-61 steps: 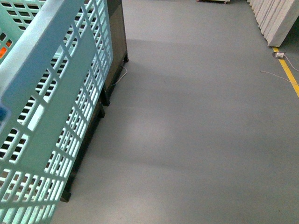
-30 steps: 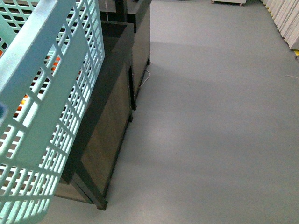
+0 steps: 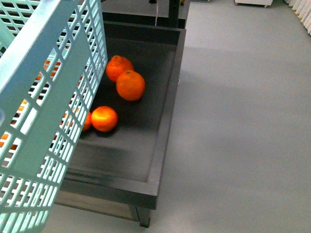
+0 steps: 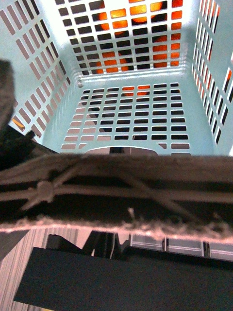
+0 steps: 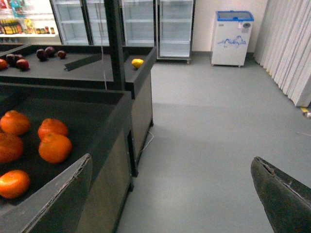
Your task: Pick lemon and mango into basket
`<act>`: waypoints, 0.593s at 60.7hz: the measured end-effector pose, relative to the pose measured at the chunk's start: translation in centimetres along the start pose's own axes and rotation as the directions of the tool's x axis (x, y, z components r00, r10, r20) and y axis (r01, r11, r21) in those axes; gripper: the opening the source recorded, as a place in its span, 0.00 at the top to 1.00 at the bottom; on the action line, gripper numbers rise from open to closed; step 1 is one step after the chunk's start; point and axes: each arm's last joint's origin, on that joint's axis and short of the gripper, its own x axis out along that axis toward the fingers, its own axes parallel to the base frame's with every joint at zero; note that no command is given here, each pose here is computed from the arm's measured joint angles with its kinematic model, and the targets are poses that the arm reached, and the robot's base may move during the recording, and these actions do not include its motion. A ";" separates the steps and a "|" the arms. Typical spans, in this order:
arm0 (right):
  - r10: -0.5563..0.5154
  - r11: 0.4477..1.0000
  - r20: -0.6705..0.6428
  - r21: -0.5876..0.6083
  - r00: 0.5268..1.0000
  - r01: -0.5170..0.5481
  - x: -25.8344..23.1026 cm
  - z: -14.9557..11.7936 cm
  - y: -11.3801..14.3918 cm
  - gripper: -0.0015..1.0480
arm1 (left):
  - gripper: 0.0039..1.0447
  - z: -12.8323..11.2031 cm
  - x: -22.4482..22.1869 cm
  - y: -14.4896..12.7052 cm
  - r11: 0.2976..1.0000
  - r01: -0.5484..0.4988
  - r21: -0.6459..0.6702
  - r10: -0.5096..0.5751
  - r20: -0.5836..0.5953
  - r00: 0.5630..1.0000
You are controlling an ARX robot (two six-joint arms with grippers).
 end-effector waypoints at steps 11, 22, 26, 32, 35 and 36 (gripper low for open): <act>-0.003 1.000 -0.001 0.000 1.000 0.003 0.0 0.0 0.0 0.08 | 0.96 0.0 0.0 0.0 1.000 0.000 0.000 0.000 0.000 1.000; -0.002 1.000 0.000 0.000 1.000 0.002 0.0 0.0 0.0 0.08 | 0.96 0.0 0.0 0.0 1.000 0.000 0.000 0.000 -0.001 1.000; -0.002 1.000 -0.001 0.000 1.000 0.002 0.0 0.0 0.0 0.08 | 0.96 0.0 0.0 0.0 1.000 -0.001 0.001 0.001 0.002 1.000; -0.002 1.000 -0.002 0.000 1.000 0.002 0.0 0.0 0.0 0.08 | 0.96 0.0 0.0 0.0 1.000 -0.001 0.001 0.001 0.002 1.000; -0.002 1.000 -0.001 0.000 1.000 0.002 0.0 0.0 0.0 0.08 | 0.96 0.0 0.0 0.0 1.000 -0.001 0.001 0.001 0.000 1.000; -0.001 1.000 -0.001 0.000 1.000 0.001 0.0 0.0 0.0 0.08 | 0.96 0.0 0.0 0.0 1.000 -0.001 0.001 0.001 0.000 1.000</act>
